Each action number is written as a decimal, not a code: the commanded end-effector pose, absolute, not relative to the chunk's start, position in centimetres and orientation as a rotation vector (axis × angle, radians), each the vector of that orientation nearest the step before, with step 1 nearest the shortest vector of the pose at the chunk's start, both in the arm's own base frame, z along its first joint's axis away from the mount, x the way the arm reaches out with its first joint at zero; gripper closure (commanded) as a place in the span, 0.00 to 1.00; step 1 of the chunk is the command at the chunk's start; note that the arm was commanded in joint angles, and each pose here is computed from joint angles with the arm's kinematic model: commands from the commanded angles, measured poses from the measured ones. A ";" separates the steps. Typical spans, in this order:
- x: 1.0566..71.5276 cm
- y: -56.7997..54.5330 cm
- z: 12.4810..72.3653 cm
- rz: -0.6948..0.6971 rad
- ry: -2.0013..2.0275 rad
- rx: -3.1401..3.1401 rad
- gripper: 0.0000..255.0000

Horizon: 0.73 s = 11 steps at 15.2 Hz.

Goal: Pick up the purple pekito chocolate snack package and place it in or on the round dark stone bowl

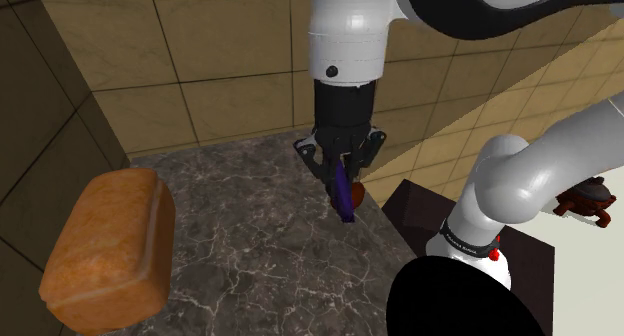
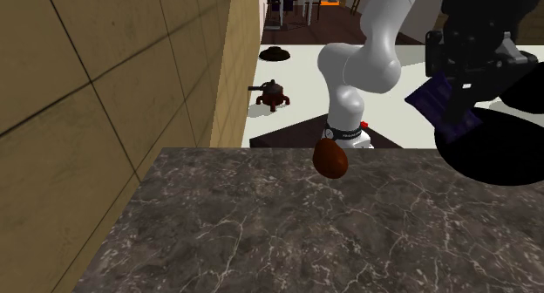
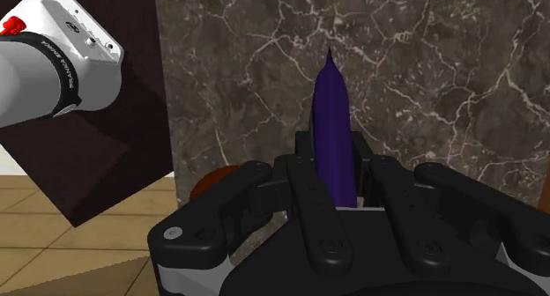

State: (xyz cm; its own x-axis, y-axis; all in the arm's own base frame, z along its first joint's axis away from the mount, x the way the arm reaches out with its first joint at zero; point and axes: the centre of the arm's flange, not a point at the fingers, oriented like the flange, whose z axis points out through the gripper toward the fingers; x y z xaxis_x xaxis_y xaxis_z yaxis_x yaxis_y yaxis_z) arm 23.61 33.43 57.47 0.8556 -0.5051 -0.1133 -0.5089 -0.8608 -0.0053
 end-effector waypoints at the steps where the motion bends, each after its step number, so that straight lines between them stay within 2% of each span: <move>1: 21.1 33.8 57.5 0.169 0.819 -2.992 1.00; 11: 7.9 35.0 57.7 0.169 0.819 -2.992 1.00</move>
